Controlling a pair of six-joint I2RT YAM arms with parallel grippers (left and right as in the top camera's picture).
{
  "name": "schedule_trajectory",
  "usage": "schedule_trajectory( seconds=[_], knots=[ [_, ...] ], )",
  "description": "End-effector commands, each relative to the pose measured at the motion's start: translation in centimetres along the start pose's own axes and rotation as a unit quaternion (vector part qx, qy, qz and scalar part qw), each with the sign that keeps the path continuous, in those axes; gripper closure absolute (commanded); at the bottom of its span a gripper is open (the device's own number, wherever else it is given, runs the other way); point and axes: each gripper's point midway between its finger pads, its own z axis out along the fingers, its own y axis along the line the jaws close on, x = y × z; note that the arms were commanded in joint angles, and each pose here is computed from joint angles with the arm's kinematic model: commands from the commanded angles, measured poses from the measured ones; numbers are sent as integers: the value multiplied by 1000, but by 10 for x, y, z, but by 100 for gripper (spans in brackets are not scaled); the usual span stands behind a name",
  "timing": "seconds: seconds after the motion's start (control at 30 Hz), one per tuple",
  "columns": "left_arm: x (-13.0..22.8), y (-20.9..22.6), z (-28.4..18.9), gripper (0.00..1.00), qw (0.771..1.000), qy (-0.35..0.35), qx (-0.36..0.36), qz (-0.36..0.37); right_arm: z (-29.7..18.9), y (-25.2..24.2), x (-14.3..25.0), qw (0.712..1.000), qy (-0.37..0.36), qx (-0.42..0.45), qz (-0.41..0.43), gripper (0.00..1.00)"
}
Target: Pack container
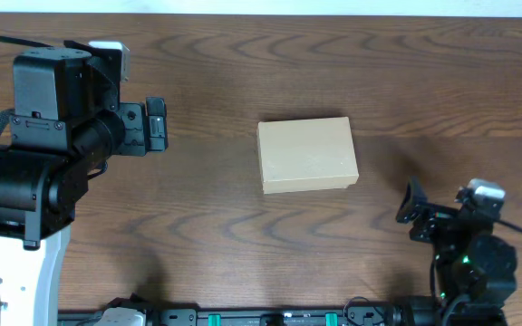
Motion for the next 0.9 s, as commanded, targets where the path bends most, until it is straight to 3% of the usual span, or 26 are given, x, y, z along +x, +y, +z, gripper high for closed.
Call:
schedule_trajectory(
  seconds=[0.0,0.47,0.87],
  knots=[
    [-1,2,-4,5,1000,-5,-5,-1,1,-1,12,1000,-5,-6,0,1],
    [-1,2,-4,5,1000,-5,-5,-1,10,-5,60,1000,-1,-17,-3,1],
    [-1,2,-4,5,1000,-5,-5,-1,20,-5,60,999,-37,-20,-2,1]
  ],
)
